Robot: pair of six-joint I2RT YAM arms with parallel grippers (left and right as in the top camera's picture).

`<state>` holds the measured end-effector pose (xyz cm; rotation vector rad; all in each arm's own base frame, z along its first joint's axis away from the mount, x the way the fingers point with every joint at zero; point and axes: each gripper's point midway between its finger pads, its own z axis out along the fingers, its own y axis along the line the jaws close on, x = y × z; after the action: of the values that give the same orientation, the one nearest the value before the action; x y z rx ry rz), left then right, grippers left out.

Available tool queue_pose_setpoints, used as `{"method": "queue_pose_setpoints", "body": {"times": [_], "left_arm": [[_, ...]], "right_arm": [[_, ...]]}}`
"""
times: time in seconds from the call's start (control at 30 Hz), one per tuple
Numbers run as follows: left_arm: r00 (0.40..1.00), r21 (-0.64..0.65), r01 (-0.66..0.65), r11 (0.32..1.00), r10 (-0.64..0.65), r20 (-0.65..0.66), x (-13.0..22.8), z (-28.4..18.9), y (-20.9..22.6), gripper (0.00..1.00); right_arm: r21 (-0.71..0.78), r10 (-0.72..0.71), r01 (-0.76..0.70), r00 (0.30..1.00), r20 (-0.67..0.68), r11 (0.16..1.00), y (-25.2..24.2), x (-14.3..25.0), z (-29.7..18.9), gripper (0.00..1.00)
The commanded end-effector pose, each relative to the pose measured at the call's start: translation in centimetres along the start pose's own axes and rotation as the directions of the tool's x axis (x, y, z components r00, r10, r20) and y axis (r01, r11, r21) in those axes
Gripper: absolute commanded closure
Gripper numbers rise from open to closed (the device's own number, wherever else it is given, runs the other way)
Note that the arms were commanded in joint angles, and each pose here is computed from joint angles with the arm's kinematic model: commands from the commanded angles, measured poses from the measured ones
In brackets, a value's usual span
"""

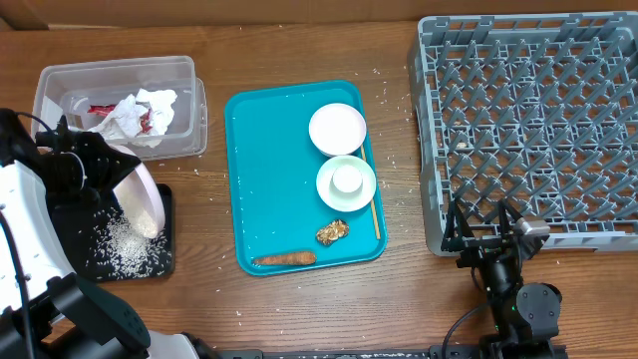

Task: Sort waste into correct bins and load items into the dishwasher
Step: 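Carry the plate left and tilt it to pour rice out, then hold the white plate tilted over the black tray, shaking rice off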

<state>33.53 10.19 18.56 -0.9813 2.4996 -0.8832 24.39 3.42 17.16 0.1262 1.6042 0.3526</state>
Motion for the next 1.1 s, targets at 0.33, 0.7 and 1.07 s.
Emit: {"method": "queue_pose_setpoints", "body": {"times": [0.33,0.7,1.07], "left_arm": [[0.996,0.2,0.081,0.977,-0.086,0.02,-0.6,-2.8,-0.7,0.96],[0.984,0.294,0.165,0.941,-0.178,0.02,-0.8,-4.9,-0.1,0.96],[0.983,0.328,0.157,0.932,-0.179,0.04,-1.3,-5.5,-0.2,0.96]], "right_arm": [[0.008,-0.007,0.007,1.0,0.007,1.0,-0.2,0.1,0.0,0.0],[0.008,-0.007,0.007,1.0,0.007,1.0,-0.2,0.1,0.0,0.0],[0.008,-0.007,0.007,1.0,0.007,1.0,-0.2,0.1,0.0,0.0]]}}
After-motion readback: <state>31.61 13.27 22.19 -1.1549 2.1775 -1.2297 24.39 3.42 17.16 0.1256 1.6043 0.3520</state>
